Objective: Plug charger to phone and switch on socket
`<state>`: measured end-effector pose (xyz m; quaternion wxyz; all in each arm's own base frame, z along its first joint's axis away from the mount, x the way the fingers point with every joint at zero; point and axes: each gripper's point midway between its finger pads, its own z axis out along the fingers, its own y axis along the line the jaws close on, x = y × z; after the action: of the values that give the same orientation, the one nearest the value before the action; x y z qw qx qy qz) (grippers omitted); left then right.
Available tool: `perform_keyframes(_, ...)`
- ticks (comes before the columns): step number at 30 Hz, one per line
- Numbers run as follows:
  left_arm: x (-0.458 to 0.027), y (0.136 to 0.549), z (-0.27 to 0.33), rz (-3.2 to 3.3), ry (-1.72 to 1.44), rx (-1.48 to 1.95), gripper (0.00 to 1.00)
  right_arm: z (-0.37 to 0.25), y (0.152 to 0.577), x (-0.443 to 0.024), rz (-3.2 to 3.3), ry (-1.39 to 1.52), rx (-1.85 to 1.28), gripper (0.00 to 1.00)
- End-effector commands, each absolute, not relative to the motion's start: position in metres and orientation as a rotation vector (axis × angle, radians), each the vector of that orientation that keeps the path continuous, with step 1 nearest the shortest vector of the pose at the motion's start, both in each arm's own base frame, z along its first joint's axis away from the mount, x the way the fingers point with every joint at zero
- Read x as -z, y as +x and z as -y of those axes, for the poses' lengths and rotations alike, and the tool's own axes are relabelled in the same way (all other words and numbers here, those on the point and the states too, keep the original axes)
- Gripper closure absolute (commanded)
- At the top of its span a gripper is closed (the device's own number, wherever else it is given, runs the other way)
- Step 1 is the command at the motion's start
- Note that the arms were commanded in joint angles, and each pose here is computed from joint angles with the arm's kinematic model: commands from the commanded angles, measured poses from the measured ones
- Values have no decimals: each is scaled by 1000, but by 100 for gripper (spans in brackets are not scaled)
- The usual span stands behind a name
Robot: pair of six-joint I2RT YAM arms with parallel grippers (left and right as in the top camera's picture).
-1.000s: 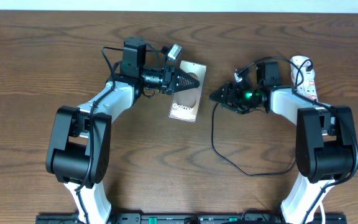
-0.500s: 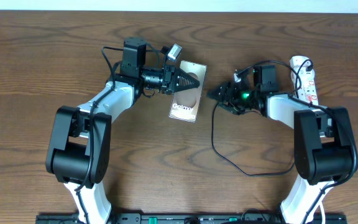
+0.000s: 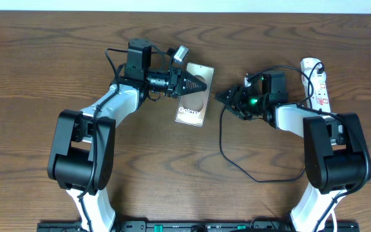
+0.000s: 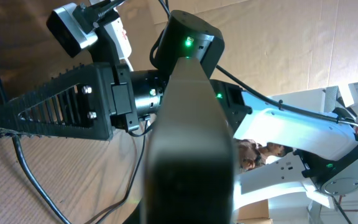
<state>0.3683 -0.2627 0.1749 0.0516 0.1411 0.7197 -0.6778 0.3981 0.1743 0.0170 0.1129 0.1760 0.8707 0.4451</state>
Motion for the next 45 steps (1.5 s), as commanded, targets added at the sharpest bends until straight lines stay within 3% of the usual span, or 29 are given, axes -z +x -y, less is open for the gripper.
perform_keyframes(1,-200,366,262,-2132,504,2070,93,-142,387,40,-2643,734,-1003,37)
perform_keyframes(16,-200,366,262,-2133,503,2070,93,-131,405,71,-2574,773,-967,56)
perform_keyframes(19,-200,366,262,-2133,503,2070,93,-125,407,72,-2565,791,-940,69)
perform_keyframes(23,-200,366,262,-2133,503,2069,92,-123,410,71,-2551,787,-931,73)
perform_keyframes(27,-200,366,262,-2133,503,2069,93,-133,414,61,-2534,630,-996,97)
perform_keyframes(32,-200,366,262,-2135,499,2072,92,-137,421,24,-2465,462,-1104,99)
perform_keyframes(45,-204,349,274,-2105,613,2131,92,-139,425,-143,-2079,-81,-1218,99)
